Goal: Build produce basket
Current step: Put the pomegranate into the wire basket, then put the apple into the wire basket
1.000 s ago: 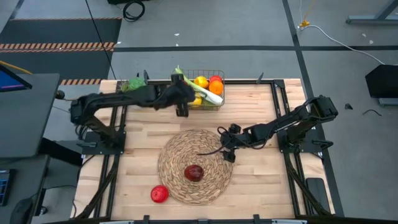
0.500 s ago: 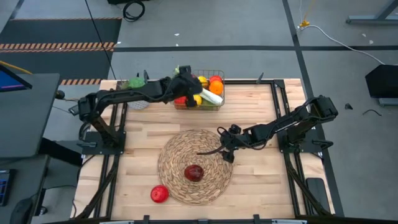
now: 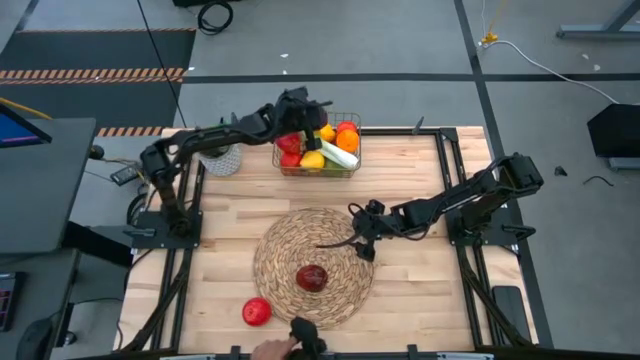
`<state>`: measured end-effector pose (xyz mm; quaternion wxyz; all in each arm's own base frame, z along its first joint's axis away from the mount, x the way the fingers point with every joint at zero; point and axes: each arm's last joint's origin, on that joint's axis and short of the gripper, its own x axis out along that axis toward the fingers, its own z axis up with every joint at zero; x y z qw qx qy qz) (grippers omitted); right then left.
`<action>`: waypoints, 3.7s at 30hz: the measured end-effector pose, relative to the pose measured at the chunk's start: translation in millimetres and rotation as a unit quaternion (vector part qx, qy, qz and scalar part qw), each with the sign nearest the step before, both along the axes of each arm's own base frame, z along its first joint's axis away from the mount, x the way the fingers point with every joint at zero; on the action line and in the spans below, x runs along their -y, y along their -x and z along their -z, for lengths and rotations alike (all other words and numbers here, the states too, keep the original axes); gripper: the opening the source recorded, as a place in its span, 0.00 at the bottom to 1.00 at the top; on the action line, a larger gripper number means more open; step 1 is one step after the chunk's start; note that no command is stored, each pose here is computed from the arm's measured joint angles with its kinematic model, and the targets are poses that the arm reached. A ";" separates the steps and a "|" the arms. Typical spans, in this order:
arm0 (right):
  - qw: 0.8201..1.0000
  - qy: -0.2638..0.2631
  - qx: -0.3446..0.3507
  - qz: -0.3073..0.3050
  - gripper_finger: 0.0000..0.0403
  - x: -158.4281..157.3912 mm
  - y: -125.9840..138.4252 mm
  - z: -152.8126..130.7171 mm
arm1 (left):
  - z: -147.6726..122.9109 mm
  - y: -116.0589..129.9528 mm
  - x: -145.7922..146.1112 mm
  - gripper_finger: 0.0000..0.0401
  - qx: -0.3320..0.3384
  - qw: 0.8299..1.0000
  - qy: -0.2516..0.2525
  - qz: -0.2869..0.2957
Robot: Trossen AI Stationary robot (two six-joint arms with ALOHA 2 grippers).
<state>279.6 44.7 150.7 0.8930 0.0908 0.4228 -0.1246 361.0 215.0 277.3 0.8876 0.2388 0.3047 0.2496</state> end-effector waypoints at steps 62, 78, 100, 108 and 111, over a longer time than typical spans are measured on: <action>0.992 0.041 0.045 -0.108 0.98 8.4 -11.6 -7.5 | -25.1 87.8 148.1 0.36 0.097 0.981 0.158 0.052; 0.984 0.045 0.129 -0.116 0.98 -9.3 -27.6 -27.2 | -9.9 158.7 168.8 0.35 0.339 0.932 0.037 0.121; 0.970 0.091 -0.104 -0.199 0.89 -86.5 -111.5 -33.7 | 12.9 205.6 174.8 0.32 0.396 0.905 0.048 0.148; 0.979 0.039 -0.080 -0.183 0.89 -101.3 -103.6 -64.4 | 12.8 216.6 182.0 0.32 0.394 0.901 0.094 0.157; 0.979 0.030 -0.068 -0.188 0.89 -113.4 -99.1 -67.6 | 14.3 215.7 185.0 0.32 0.389 0.900 0.114 0.164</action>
